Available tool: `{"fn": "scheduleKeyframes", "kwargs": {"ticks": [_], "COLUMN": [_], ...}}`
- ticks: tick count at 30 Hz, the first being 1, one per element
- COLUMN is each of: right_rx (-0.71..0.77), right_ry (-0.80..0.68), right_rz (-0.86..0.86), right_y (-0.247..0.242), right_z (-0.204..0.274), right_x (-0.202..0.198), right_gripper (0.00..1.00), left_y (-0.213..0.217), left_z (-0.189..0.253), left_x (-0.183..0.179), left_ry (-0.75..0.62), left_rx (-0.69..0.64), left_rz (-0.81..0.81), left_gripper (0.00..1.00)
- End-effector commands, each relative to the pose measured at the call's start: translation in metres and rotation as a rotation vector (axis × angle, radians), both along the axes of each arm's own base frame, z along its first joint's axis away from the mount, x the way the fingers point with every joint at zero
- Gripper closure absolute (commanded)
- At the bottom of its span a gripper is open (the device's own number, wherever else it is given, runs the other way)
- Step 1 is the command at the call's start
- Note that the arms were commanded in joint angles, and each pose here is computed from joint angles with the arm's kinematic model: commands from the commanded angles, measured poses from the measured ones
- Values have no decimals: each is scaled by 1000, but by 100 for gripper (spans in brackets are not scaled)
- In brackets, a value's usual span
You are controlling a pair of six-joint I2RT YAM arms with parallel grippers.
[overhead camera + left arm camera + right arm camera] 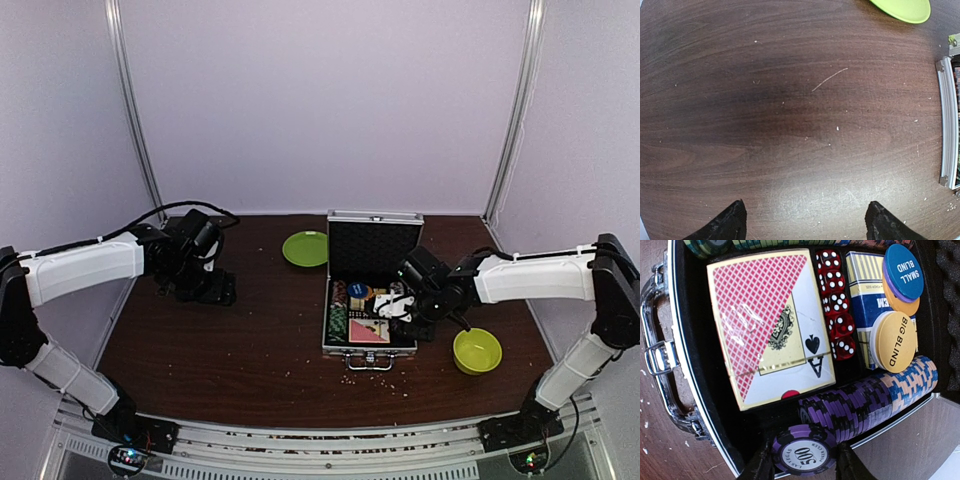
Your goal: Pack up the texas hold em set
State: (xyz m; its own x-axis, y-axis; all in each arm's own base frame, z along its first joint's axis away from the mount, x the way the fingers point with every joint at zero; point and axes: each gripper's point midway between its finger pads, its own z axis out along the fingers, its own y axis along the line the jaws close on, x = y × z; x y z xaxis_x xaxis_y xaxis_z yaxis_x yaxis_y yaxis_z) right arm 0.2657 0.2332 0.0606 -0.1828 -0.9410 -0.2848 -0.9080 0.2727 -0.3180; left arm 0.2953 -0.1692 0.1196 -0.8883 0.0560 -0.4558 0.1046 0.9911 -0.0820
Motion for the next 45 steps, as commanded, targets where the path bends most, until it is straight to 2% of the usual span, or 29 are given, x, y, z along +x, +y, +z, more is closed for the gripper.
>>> {"fn": "scheduleKeyframes", "kwargs": {"ticks": [1, 12, 29, 45], "right_rx": [-15, -32, -23, -27], "right_ry": [-45, -56, -44, -67], "right_rz": [-18, -33, -8, -17], "right_y": [-1, -4, -7, -3], "right_z": [-6, -13, -4, -5], "right_x": [11, 14, -4, 3], "right_gripper": [70, 57, 60, 56], "left_y": [-6, -8, -8, -10], "left_z": [5, 0, -8, -12], "left_x": [7, 7, 3, 2], "left_ry": [-9, 2, 19, 33], "left_rx": [-21, -24, -30, -47], "left_rz": [2, -3, -2, -2], "left_gripper": [16, 16, 16, 16]}}
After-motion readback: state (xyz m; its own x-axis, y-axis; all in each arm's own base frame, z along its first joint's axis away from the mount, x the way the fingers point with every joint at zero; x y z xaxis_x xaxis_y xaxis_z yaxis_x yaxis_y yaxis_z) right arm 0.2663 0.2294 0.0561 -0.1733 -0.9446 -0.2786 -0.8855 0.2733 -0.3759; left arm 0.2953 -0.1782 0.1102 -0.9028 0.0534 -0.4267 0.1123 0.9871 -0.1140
